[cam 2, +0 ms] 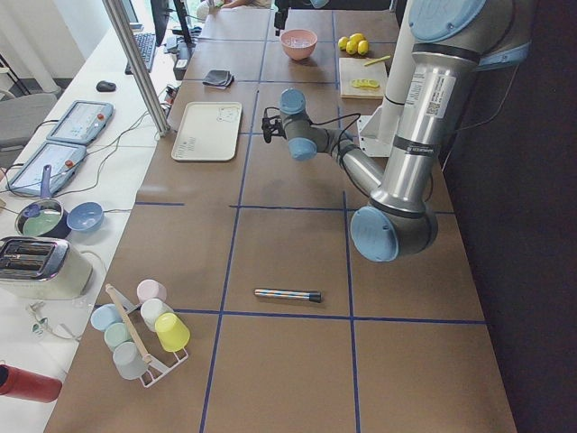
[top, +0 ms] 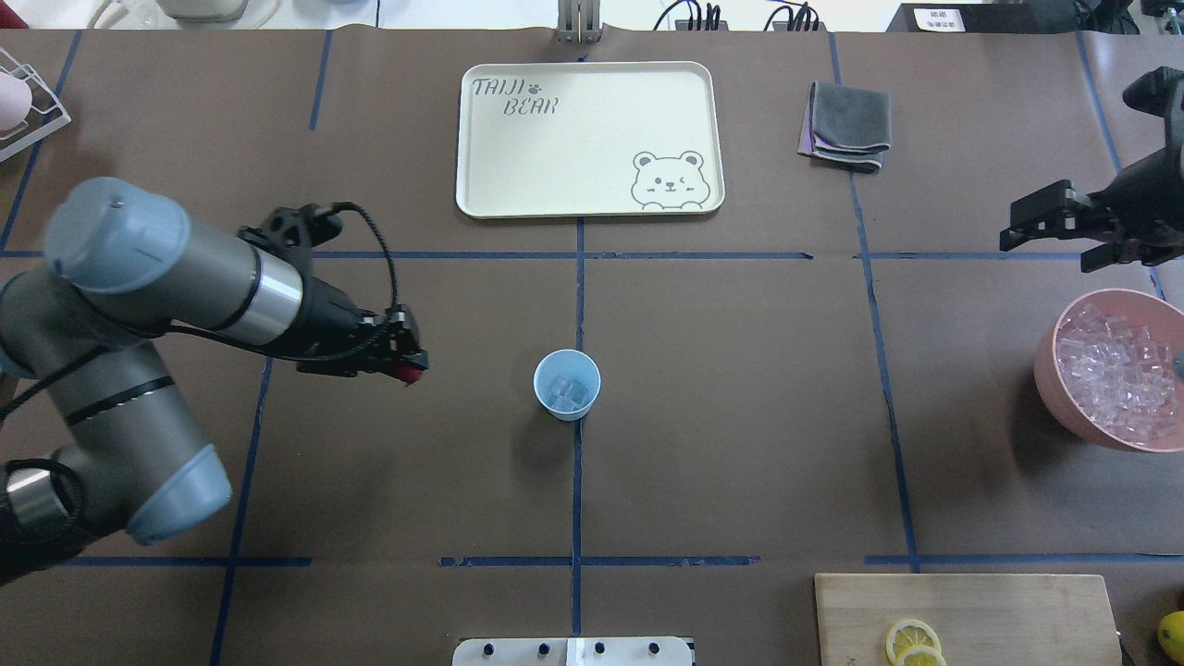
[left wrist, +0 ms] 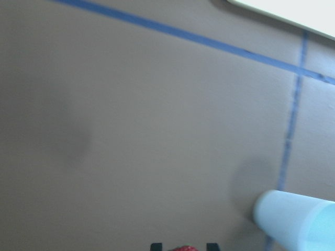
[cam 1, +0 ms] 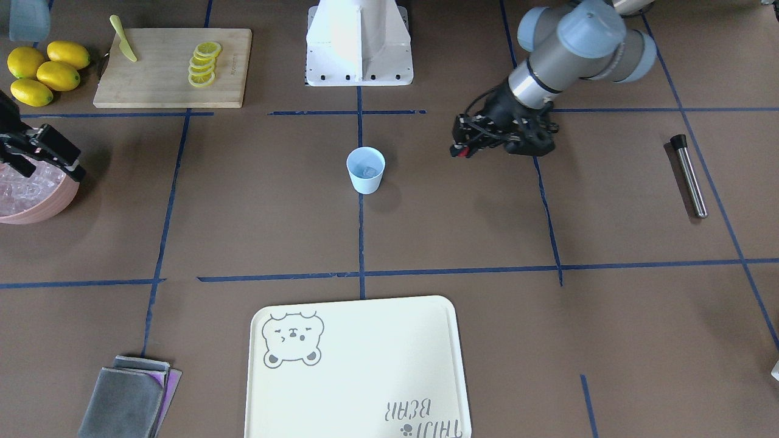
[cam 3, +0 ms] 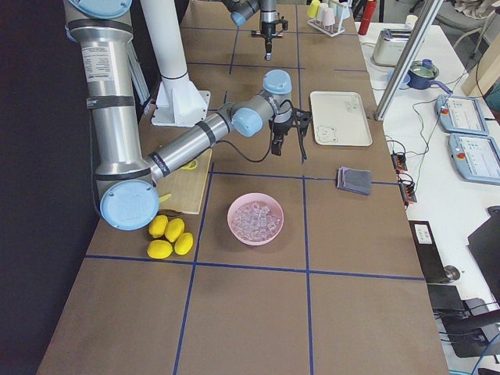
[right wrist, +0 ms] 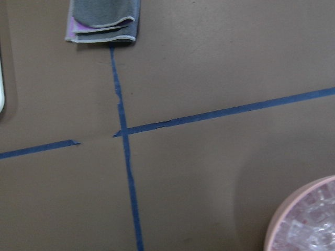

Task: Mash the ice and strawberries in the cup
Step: 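Drop the strawberry into the blue cup with the left gripper while the right arm lifts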

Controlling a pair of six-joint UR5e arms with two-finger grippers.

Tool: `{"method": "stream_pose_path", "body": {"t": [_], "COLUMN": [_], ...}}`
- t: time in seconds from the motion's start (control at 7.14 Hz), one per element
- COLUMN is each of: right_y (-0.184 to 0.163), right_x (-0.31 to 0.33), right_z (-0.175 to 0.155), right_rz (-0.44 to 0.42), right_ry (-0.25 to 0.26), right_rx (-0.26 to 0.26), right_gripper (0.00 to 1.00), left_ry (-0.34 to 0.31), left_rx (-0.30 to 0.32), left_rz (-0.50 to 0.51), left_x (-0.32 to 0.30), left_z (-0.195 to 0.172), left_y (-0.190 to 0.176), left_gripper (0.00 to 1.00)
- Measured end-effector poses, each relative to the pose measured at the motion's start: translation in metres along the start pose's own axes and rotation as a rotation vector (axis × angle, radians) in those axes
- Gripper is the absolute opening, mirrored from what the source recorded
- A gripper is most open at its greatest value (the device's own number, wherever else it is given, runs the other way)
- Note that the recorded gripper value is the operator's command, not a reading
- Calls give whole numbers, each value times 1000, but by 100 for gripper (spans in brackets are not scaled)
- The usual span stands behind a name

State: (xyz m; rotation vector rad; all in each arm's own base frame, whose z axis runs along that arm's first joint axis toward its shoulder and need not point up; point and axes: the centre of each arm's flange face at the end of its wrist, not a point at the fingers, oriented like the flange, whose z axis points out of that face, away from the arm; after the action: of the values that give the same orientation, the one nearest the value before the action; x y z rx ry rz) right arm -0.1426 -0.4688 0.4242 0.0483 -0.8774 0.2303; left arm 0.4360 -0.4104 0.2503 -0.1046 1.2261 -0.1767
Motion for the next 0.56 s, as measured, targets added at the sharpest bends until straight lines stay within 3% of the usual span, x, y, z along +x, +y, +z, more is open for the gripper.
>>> {"method": "stream_pose_path", "body": {"t": [0.28, 0.56], "right_y": [-7, -9], "right_x": [35, 41], "right_z": [-3, -3], "right_rz": [-28, -31], "right_ry": [6, 1], "right_rx": [-12, -20], "right_gripper": [99, 99], "left_ry": [-47, -75], "left_rx": [35, 69], "left_rz": [-31, -29], "left_x": [81, 103], "left_z": [31, 51], "left_y": [28, 35], "left_gripper": [0, 4]}}
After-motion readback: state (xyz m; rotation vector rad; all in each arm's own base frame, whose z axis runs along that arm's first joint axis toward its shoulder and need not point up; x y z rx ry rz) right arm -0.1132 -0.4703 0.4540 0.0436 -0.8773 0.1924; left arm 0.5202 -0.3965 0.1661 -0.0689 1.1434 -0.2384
